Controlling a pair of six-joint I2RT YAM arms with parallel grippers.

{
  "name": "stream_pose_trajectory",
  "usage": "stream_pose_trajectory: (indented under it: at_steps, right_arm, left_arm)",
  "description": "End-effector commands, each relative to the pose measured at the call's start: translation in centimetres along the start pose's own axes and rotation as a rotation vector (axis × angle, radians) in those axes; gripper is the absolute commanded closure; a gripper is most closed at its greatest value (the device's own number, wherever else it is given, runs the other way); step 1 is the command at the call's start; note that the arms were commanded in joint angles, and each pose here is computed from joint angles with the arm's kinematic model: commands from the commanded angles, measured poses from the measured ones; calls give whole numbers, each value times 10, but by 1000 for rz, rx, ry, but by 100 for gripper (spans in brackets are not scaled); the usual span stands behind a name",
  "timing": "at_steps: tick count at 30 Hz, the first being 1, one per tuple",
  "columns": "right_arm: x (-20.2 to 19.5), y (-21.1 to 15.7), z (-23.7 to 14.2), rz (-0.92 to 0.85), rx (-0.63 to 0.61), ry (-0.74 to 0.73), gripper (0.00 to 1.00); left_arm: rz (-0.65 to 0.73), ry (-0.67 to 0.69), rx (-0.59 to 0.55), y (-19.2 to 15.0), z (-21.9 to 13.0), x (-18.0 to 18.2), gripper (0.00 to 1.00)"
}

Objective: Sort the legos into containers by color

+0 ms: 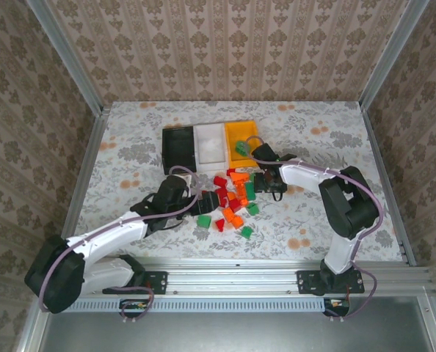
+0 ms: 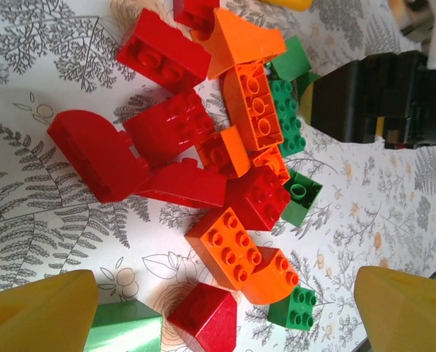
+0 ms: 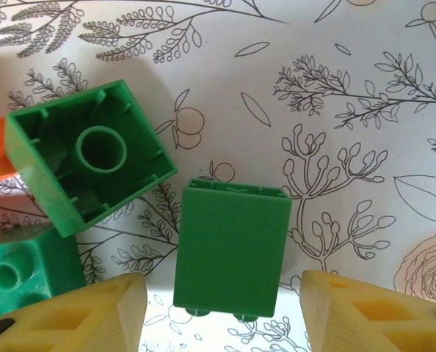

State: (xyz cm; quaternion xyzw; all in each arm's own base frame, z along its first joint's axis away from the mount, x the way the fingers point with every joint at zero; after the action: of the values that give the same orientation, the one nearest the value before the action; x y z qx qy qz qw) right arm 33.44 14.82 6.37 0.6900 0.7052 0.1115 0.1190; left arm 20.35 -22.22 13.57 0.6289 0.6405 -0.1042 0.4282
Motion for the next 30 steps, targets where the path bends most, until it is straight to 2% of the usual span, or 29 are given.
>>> stream_pose_trajectory:
  at_steps: [1,3,6,14,17,21,25,27,30]
  right_arm:
    - [-8,1,4,16,-19,-45,42]
    - [-14,0,11,30,-14,-54,45]
    - [-17,1,18,52,-17,-41,54]
    - [-13,9,6,62,-68,5,74]
    - [-15,13,-4,69,-94,-10,75]
    - [-8,29,-38,51,-178,-4,76]
    - [15,57,-69,28,-268,42,76]
    - [30,76,-71,8,-287,62,76]
    - [46,105,-61,-26,-284,49,76]
  left_arm:
    - [19,1,-37,4,-6,-2,8]
    - [17,3,-45,4,-7,-1,8]
    - [20,7,-48,6,-7,-2,8]
    - [24,44,-94,16,-23,4,7]
    - [10,52,-107,18,-29,10,7]
    - [-3,84,-132,23,-40,18,7]
    - [-156,174,-167,33,-55,48,4]
    - [-282,179,-183,39,-61,68,4]
    - [-372,160,-183,41,-64,83,4]
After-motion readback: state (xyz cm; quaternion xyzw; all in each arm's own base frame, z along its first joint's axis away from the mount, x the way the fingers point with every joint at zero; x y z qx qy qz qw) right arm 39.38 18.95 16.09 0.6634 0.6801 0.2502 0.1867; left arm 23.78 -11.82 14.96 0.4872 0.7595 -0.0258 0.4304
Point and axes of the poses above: each hand's point on the last joint's axis, 136 mm out from that joint toward the fingers, its own z axis out along the fingers, its own x axis along the line the jaws close on, y = z × x, the point moved 4 cm from there along -z, back along the fingers, and after that the axes turned 4 degrees about -z, right-handed, at the moved point
